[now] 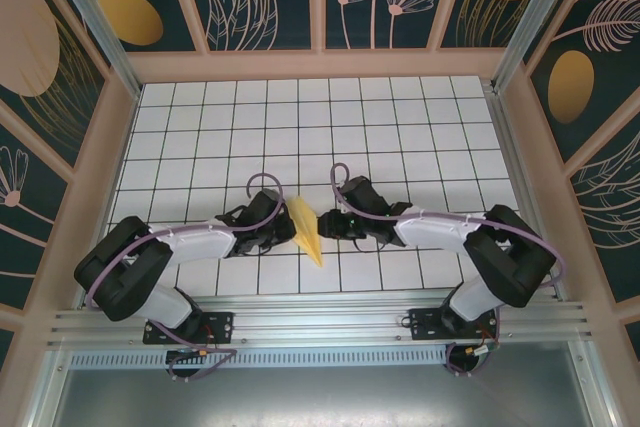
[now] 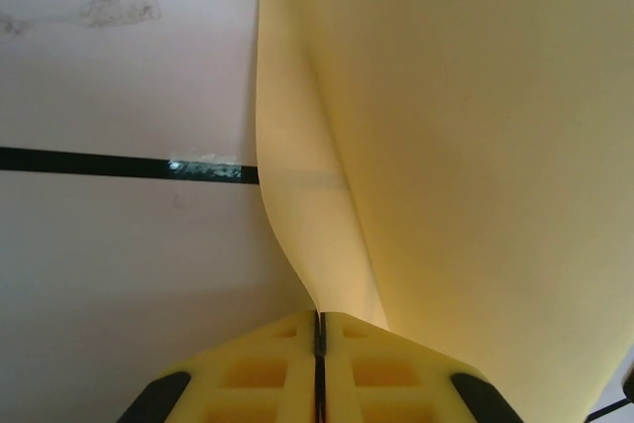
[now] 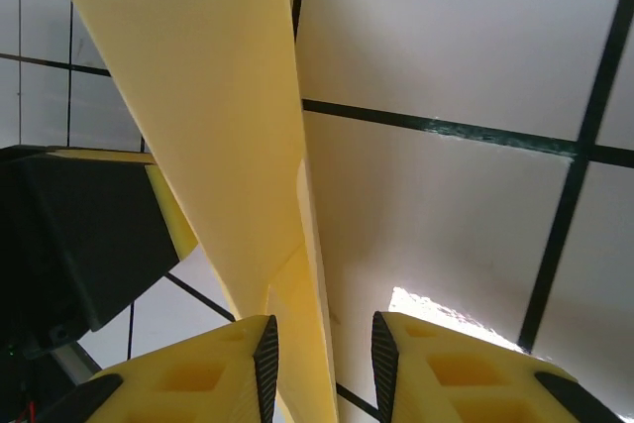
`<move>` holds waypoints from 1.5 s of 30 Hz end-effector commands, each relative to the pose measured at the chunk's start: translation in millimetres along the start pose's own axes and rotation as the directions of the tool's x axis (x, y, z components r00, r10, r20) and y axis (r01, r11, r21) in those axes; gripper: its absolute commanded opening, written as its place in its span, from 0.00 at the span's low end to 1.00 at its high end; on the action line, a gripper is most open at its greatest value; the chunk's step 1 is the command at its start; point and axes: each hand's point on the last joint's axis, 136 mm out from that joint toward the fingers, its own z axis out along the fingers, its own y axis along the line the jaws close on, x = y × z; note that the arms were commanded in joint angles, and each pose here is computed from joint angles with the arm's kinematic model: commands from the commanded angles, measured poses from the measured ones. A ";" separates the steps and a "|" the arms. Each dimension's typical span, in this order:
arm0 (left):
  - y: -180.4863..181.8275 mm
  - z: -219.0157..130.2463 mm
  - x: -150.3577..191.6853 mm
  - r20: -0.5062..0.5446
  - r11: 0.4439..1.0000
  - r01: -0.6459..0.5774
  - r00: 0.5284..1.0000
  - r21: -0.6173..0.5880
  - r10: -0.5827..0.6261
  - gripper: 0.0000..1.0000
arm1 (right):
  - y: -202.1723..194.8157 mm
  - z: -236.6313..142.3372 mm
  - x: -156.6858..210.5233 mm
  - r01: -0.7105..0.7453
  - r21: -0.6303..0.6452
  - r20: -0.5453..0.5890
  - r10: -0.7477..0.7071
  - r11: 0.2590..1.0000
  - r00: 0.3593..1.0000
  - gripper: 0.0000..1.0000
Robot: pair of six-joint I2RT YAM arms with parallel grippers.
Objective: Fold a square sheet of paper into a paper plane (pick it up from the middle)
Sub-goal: Turn over a paper plane at the center of the table, then move the paper plane to the center of the table.
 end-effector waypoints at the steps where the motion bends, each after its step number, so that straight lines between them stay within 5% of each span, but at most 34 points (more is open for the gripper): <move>1: -7.9 -3.8 -5.8 0.043 0.999 0.008 0.999 0.048 -0.010 0.09 | 14.6 6.8 -11.2 0.025 -0.014 0.020 -0.025 1.000 0.999 0.34; 45: -6.5 -5.5 -5.9 0.046 0.999 -0.004 0.999 0.042 0.002 0.10 | 23.8 26.9 9.4 0.234 0.138 -0.049 -0.229 0.962 0.972 0.37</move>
